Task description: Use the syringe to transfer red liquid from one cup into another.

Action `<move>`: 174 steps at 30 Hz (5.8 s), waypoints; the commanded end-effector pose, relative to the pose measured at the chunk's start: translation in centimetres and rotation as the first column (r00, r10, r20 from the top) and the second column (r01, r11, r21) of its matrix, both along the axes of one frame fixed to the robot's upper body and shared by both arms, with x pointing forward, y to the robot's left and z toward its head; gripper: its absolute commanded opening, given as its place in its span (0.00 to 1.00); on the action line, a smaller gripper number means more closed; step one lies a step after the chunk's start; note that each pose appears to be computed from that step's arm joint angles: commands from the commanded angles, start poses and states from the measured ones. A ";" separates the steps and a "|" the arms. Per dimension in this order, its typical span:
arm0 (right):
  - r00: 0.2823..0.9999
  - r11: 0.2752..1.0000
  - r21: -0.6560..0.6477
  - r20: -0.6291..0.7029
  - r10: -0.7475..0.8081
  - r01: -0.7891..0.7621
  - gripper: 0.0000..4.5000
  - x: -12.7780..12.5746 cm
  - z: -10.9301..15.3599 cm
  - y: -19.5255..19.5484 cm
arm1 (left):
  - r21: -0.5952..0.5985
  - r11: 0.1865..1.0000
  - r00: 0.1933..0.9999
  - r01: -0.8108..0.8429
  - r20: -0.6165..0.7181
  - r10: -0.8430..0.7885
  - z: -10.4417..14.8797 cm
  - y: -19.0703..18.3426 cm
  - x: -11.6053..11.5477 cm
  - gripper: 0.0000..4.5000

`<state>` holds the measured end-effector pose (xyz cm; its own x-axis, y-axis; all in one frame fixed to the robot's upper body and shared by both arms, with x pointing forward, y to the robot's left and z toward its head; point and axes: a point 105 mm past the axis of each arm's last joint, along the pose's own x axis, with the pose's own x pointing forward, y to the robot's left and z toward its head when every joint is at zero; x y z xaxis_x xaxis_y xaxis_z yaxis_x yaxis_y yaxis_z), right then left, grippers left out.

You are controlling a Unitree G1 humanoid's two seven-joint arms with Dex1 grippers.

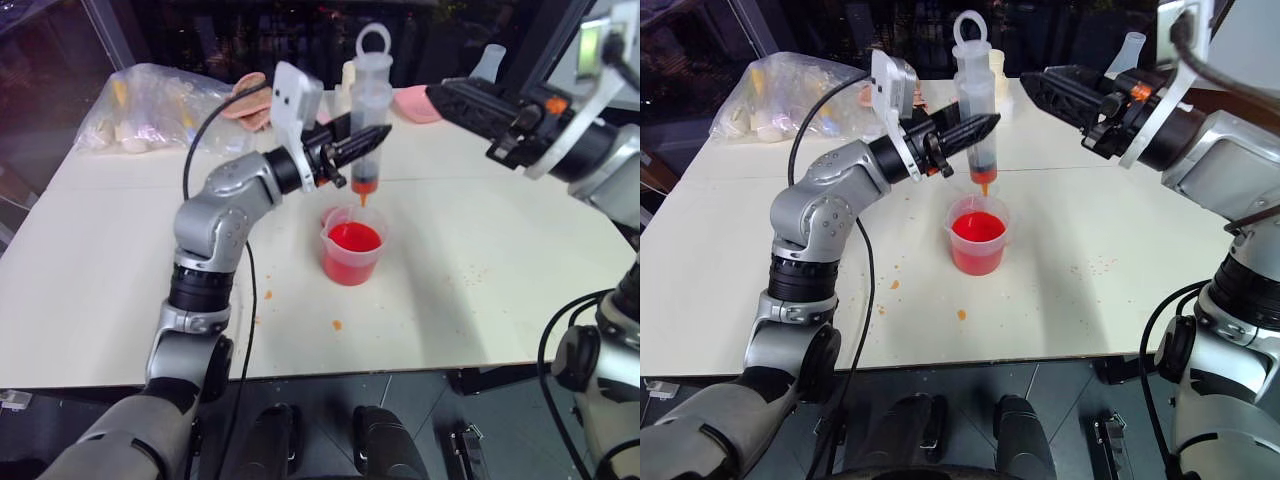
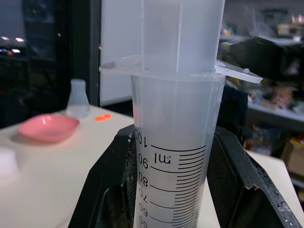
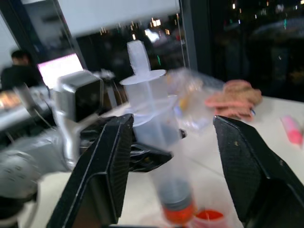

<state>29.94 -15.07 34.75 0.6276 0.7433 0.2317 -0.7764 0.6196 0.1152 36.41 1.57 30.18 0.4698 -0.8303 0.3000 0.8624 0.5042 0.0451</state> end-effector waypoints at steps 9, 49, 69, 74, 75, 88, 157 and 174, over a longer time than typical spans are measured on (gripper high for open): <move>0.999 1.000 0.007 0.048 -0.008 0.008 0.60 -0.3 0.6 1.6 | -0.071 0.982 0.976 -0.173 0.125 0.181 0.3 1.6 3.6 0.33; 0.963 0.966 -0.012 0.091 -0.255 0.257 0.60 6.0 -0.5 6.6 | -0.016 0.983 0.974 -0.184 0.133 0.184 -4.6 -0.2 3.8 0.33; 0.956 0.955 -0.068 0.080 -0.284 0.289 0.60 6.9 -1.8 7.0 | -0.026 0.984 0.974 -0.177 0.140 0.179 -4.1 -0.3 3.6 0.33; 0.948 0.949 -0.049 0.093 -0.306 0.311 0.60 7.6 -1.1 7.7 | -0.023 0.985 0.974 -0.173 0.144 0.175 -4.2 -0.4 3.4 0.33; 0.945 0.947 -0.044 0.094 -0.313 0.318 0.60 7.7 -0.9 8.0 | -0.021 0.985 0.974 -0.172 0.145 0.173 -4.2 -0.4 3.4 0.33; 0.956 0.955 -0.082 0.095 -0.278 0.286 0.00 7.8 -1.1 10.8 | -0.019 0.986 0.976 -0.166 0.140 0.167 -4.2 -0.6 3.4 0.33; 0.965 0.932 -0.256 0.024 -0.260 0.257 0.68 6.9 -3.8 7.0 | -0.095 0.978 0.970 -0.187 0.141 0.199 0.3 2.2 2.9 0.33; 0.974 0.947 -0.242 -0.025 -0.224 0.211 0.68 1.1 -4.0 0.0 | -0.181 0.966 0.979 -0.187 -0.119 0.167 5.2 5.1 3.6 0.33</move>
<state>31.80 -14.74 30.06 0.7846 0.6200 -0.0036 -0.6199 0.7846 0.0123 40.75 5.85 32.40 0.6487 -0.6738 0.3537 0.7435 0.6603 -0.1058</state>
